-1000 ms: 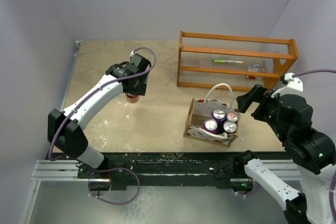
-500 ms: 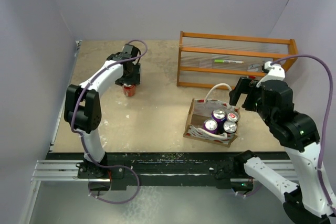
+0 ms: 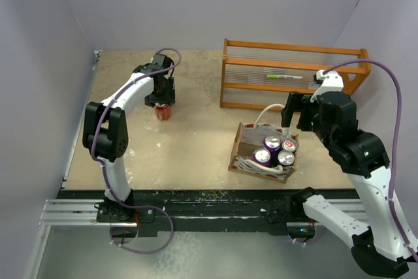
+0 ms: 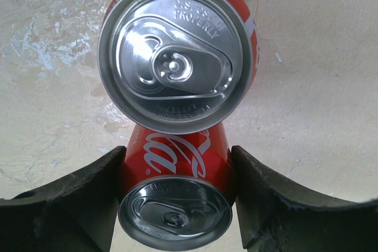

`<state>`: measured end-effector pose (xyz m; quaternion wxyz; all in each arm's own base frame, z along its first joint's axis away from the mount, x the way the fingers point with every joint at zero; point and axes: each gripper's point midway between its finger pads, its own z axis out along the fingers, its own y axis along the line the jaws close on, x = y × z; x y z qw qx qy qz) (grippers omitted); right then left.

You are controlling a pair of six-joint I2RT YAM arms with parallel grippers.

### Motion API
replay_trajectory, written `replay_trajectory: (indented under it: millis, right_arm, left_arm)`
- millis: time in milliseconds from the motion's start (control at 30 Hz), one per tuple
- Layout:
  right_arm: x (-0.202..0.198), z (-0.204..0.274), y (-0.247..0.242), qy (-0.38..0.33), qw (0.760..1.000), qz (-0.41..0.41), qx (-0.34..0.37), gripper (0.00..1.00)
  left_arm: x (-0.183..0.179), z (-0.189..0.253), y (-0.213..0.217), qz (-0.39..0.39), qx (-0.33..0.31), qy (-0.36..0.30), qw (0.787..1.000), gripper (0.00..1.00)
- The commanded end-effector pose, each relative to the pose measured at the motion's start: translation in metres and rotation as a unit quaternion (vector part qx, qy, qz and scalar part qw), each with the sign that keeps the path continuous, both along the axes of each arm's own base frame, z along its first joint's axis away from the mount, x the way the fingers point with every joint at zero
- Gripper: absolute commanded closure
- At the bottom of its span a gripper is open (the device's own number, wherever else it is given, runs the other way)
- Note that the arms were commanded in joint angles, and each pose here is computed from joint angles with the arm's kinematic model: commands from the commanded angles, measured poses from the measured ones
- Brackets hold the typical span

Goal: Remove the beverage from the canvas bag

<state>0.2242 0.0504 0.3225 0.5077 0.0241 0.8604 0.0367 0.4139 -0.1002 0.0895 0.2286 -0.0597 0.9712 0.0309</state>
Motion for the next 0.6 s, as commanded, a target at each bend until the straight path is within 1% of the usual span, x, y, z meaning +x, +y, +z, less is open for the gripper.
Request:
replay_trajectory:
  millis: [0, 33, 133, 300, 467, 500, 567]
  right_arm:
    - [0.008, 0.013, -0.002, -0.030, 0.999, 0.008, -0.020, 0.00]
    - [0.007, 0.013, -0.003, -0.031, 0.999, 0.009, -0.022, 0.00]
    - [0.006, 0.014, -0.004, -0.033, 0.999, 0.009, -0.026, 0.00]
    - [0.004, 0.019, -0.006, -0.041, 0.999, 0.009, -0.028, 0.00]
    - [0.000, 0.027, -0.007, -0.049, 0.999, 0.008, -0.020, 0.00]
    - [-0.001, 0.028, -0.007, -0.050, 0.999, 0.008, -0.016, 0.00]
    - [-0.005, 0.030, -0.007, -0.050, 0.999, 0.005, -0.005, 0.00]
  left_arm:
    - [0.019, 0.013, 0.002, 0.034, -0.015, -0.028, 0.999, 0.46]
    - [0.019, 0.014, 0.003, 0.039, -0.013, -0.027, 0.999, 0.37]
    - [0.017, 0.015, 0.002, 0.040, -0.017, -0.026, 0.999, 0.18]
    - [0.019, 0.032, -0.003, 0.024, -0.030, -0.039, 0.998, 0.00]
    - [0.019, 0.066, -0.010, 0.011, -0.057, -0.074, 0.996, 0.01]
    - [0.016, 0.074, -0.014, 0.004, -0.071, -0.079, 0.994, 0.01]
    - [0.007, 0.089, -0.029, -0.010, -0.119, -0.086, 0.989, 0.01]
